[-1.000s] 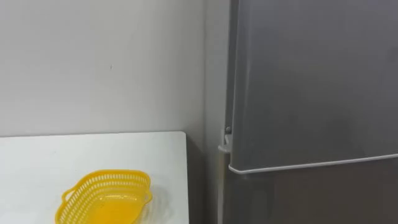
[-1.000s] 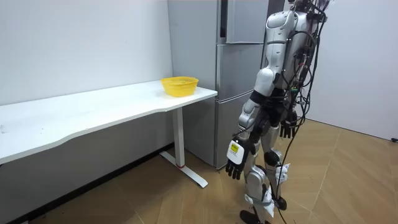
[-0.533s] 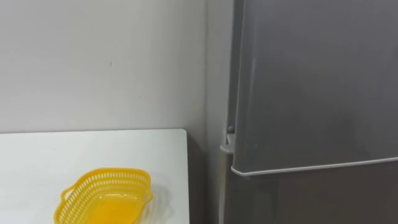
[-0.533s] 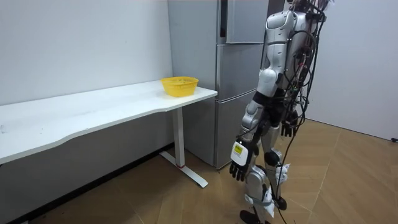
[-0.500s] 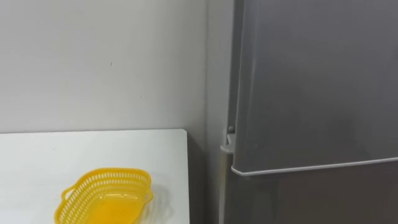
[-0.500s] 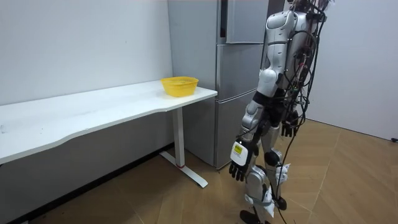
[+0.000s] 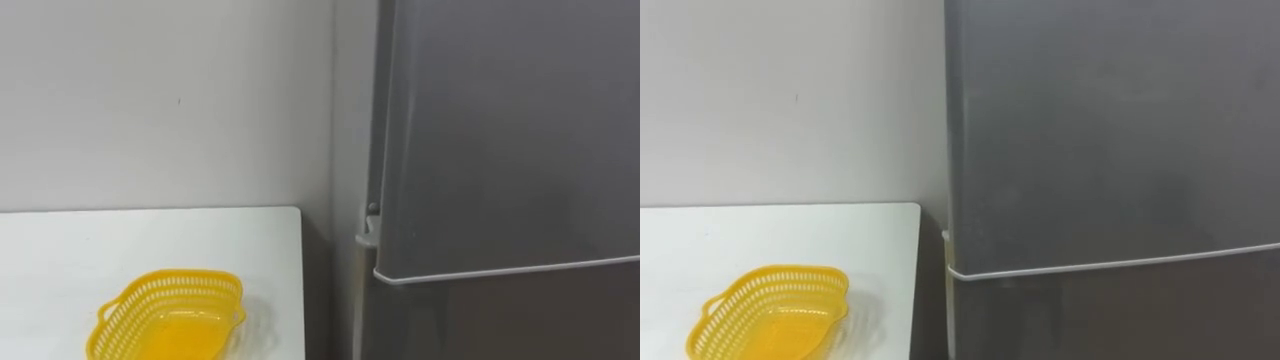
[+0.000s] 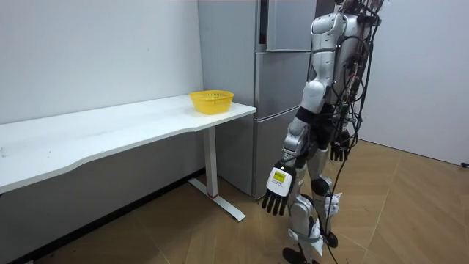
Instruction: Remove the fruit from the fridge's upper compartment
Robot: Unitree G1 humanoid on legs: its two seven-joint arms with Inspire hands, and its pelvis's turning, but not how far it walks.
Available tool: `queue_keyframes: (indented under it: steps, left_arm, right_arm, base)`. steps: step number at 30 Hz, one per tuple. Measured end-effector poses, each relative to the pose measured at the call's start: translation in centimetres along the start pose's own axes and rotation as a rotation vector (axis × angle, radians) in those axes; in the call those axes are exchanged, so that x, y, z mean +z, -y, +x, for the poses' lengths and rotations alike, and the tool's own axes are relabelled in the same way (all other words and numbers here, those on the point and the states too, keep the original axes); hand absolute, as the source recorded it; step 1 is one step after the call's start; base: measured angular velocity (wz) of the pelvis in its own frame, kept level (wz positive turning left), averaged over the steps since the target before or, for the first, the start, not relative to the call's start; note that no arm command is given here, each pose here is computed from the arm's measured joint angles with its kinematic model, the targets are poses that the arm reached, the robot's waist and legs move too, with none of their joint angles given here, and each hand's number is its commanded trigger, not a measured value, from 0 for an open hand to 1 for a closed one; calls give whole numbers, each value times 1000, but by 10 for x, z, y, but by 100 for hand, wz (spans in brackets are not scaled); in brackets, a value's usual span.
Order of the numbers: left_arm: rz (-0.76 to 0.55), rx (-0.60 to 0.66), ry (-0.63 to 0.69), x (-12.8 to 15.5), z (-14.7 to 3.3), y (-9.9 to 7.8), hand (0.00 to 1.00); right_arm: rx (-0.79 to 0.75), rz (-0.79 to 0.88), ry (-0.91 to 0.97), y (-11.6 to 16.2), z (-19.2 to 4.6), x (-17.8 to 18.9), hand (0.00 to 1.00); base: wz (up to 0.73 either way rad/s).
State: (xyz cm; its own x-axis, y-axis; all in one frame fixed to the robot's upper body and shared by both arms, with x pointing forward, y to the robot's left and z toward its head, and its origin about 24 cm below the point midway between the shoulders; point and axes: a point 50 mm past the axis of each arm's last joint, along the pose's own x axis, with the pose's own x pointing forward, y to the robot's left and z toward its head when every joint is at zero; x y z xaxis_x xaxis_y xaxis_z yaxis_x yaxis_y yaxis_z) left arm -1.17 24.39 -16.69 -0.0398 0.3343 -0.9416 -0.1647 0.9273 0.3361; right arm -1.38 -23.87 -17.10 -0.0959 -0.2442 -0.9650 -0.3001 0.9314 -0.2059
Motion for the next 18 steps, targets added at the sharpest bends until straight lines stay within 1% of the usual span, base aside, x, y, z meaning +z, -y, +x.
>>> queue_keyframes:
  steps: [2,3,5,6,8,9,12,13,14,15,17,18]
  left_arm:
    - [-141,14,-21,-2,0,-1,0]
    - [-177,13,-24,-2,0,-1,0]
    - [-323,22,-40,-3,0,-2,0]
    - [-354,24,-43,-3,0,-3,0]
    - [-471,28,-61,-5,0,-3,0]
    - [-501,28,-65,-5,0,-2,0]
    - [-709,22,-98,-7,-1,4,0]
    - [-756,18,-104,-7,-1,5,0]
    - [-845,11,-117,-6,-1,6,0]
    - [-878,10,-120,-5,-1,6,0]
    - [-1038,-7,-96,6,-3,2,0]
    - [-1091,-11,-83,12,-3,0,0]
  right_arm:
    - [-1,7,-12,-1,0,-2,0]
    - [-3,10,-14,0,0,-2,0]
    - [-2,14,-20,0,0,-3,0]
    - [-1,19,-22,0,0,-3,0]
    - [-1,39,-28,0,0,-6,0]
    - [-1,39,-29,0,0,-6,0]
    - [11,71,-48,-3,1,-11,0]
    - [14,78,-52,-3,1,-11,0]
    - [15,90,-59,-3,1,-12,0]
    - [14,90,-60,-2,0,-11,0]
    - [12,89,-53,-1,0,-10,0]
    - [13,89,-49,-1,0,-9,0]
  base:
    - [0]
    - [0]
    - [0]
    - [0]
    - [0]
    - [0]
    - [0]
    - [-3]
    - [0]
    - [0]
    - [0]
    - [0]
